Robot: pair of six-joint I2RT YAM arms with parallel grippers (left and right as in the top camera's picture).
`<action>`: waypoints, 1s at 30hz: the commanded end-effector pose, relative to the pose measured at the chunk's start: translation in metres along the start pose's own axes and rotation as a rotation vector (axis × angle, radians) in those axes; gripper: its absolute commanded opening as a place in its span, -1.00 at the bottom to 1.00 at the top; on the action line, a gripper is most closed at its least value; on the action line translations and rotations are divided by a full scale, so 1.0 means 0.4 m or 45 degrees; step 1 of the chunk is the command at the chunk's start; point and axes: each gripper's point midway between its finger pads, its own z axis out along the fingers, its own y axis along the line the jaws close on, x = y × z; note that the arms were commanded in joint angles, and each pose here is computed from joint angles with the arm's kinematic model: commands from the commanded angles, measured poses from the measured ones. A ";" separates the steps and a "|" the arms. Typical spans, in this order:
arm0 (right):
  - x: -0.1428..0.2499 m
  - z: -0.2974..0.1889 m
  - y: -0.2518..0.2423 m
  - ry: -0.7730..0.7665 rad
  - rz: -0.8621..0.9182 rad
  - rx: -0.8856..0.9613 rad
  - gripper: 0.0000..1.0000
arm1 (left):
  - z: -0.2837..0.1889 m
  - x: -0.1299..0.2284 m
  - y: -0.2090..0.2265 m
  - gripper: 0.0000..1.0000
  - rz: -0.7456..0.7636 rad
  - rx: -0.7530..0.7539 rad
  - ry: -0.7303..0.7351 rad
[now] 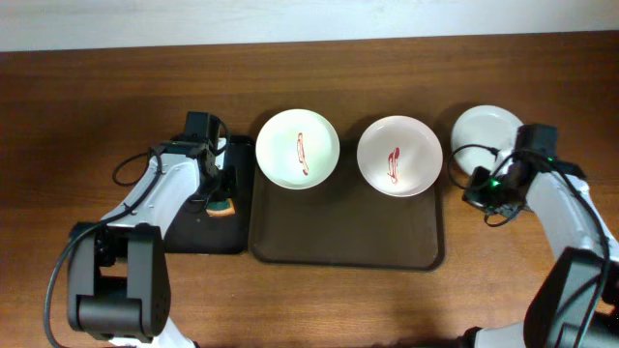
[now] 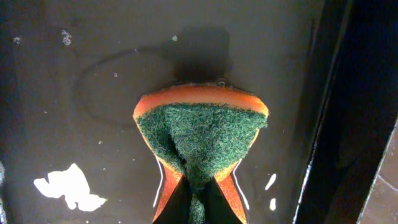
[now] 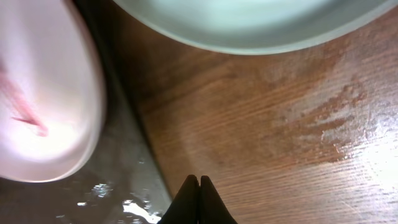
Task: Clean dirty plates on tray and stack at the side
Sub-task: 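Lift the cleaned plate with right gripper and place it right of tray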
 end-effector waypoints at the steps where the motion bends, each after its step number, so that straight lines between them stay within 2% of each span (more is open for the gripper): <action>1: 0.009 0.035 -0.015 0.052 -0.053 0.106 -0.92 | 0.007 0.005 0.007 -0.92 0.011 -0.011 0.010; 6: 0.033 0.087 -0.008 0.144 -0.048 0.060 -0.92 | 0.007 0.005 0.007 -0.93 0.011 -0.011 0.010; 9: 0.041 0.109 0.043 0.181 -0.107 -0.105 -0.92 | 0.007 0.005 0.007 -0.93 0.011 -0.011 0.010; 15: 0.040 0.122 0.089 0.172 -0.161 -0.162 -0.92 | 0.007 0.009 0.008 -0.93 0.011 -0.012 0.020; 25: 0.058 0.147 0.243 0.111 -0.420 -0.215 -0.92 | 0.003 0.074 0.016 -0.97 0.013 -0.028 0.154; 30: 0.041 0.134 0.229 0.097 -0.405 -0.179 -0.69 | 0.003 0.073 0.016 -0.99 0.013 -0.027 0.151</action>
